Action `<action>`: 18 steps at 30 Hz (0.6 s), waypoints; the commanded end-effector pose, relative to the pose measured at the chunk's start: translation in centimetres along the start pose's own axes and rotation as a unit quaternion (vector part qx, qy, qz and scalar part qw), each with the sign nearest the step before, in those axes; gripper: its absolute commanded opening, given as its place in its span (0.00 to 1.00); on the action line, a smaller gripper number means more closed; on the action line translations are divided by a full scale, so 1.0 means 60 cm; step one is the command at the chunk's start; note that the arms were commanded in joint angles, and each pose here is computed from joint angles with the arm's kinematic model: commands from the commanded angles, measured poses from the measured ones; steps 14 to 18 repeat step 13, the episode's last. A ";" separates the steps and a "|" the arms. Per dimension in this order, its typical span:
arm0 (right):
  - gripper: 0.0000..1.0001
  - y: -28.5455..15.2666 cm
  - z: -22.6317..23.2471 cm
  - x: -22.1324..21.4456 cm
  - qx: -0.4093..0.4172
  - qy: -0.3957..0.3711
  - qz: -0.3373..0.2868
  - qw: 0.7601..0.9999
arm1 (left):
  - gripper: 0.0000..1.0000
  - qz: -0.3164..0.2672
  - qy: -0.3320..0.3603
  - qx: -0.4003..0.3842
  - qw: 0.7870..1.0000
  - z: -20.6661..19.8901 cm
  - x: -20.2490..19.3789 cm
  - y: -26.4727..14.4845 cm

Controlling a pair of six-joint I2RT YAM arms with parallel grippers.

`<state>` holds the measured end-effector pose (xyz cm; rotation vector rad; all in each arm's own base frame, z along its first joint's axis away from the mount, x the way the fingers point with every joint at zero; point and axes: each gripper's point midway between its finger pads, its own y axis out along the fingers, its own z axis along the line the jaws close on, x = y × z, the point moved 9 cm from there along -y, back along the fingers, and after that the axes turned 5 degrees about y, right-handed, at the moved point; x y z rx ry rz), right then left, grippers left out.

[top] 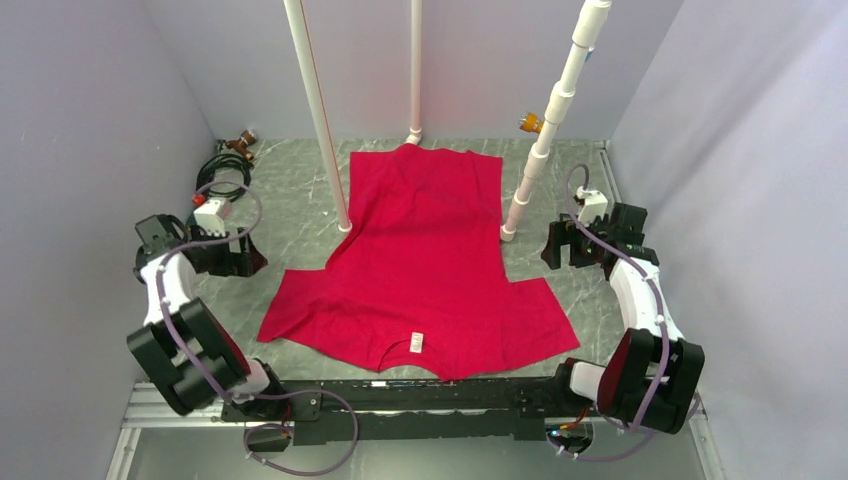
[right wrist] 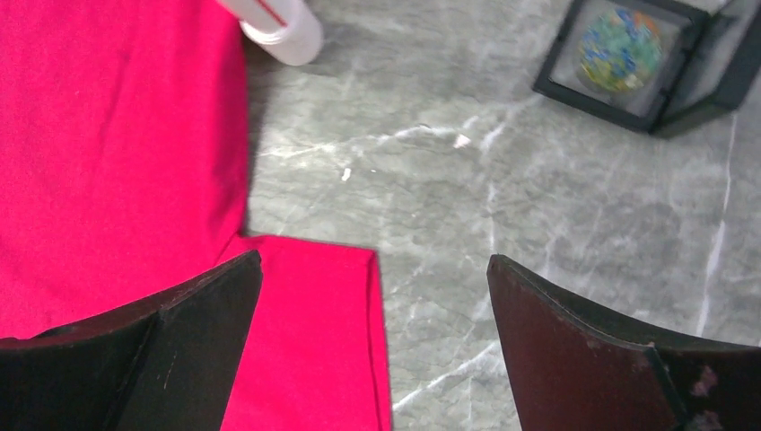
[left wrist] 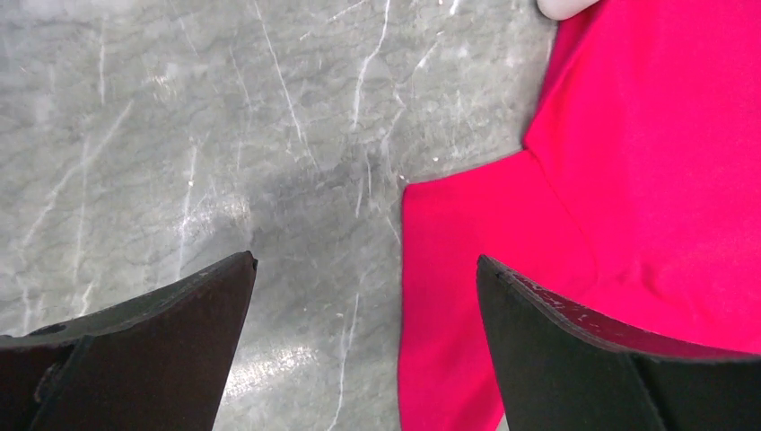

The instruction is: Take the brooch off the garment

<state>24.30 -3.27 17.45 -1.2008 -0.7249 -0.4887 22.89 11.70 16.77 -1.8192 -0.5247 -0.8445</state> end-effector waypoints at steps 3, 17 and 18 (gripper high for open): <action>1.00 0.001 -0.030 0.012 -0.036 0.038 -0.029 0.998 | 1.00 -0.031 0.093 0.120 0.988 -0.030 0.042 0.007; 1.00 0.007 -0.044 0.006 -0.058 0.051 -0.031 0.997 | 0.99 -0.007 0.083 0.118 0.989 -0.056 0.049 0.049; 1.00 0.007 -0.044 0.006 -0.058 0.051 -0.031 0.997 | 0.99 -0.007 0.083 0.118 0.989 -0.056 0.049 0.049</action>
